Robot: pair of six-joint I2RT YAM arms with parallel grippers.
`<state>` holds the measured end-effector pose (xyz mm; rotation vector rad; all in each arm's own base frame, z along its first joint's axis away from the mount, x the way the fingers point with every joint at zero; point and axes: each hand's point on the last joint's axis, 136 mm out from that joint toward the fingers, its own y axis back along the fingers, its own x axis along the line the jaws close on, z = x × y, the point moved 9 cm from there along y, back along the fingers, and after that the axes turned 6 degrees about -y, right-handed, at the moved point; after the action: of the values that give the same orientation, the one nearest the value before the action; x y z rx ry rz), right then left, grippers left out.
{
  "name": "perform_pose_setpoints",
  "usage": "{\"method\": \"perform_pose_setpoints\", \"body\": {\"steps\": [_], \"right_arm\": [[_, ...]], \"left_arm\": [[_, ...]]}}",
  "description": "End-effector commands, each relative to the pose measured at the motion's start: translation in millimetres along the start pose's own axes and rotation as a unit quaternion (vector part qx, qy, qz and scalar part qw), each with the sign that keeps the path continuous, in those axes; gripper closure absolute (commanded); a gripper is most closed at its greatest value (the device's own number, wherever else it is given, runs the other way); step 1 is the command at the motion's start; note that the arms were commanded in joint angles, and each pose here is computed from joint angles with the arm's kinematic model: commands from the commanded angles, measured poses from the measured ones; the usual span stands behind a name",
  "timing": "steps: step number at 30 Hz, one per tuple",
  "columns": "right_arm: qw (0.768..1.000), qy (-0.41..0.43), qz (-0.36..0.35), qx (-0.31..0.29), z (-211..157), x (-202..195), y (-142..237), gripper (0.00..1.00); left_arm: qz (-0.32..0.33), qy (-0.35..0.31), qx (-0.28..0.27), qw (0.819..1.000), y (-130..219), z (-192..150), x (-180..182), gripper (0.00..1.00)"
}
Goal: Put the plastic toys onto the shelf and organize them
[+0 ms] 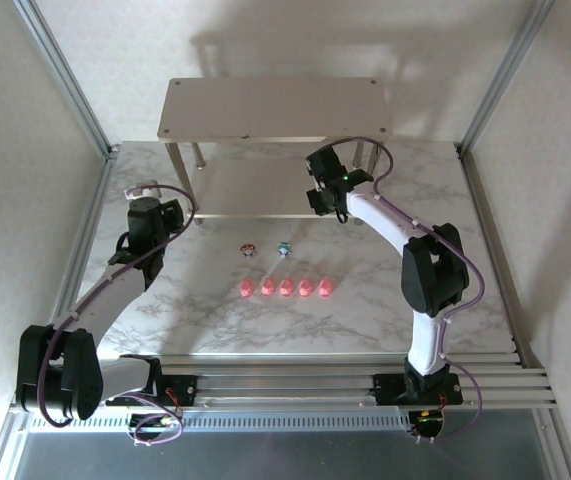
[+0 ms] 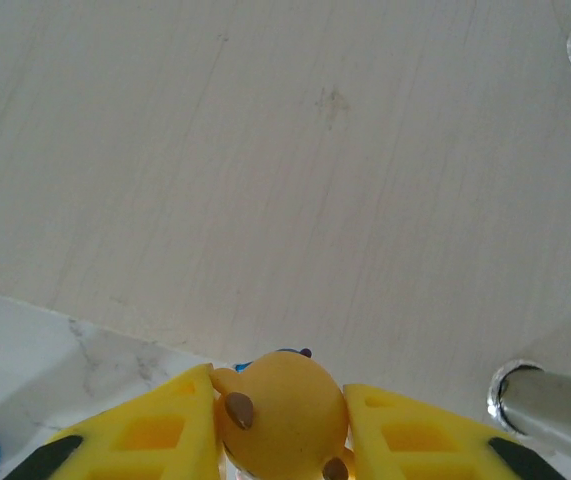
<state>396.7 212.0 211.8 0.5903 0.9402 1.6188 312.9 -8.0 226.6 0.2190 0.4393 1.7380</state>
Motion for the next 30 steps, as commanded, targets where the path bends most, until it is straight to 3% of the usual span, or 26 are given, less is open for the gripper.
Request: {"method": "perform_pose_setpoints", "body": {"steps": [1, 30], "right_arm": [[1.0, 0.012, 0.006, 0.012, 4, -1, -10, 0.71], [0.998, 0.009, 0.055, 0.017, 8, 0, -43, 0.7]], "left_arm": [[0.011, -0.004, -0.013, 1.0, 2, 13, 3, 0.54], [0.018, -0.01, -0.008, 1.0, 2, 11, 4, 0.54]]}}
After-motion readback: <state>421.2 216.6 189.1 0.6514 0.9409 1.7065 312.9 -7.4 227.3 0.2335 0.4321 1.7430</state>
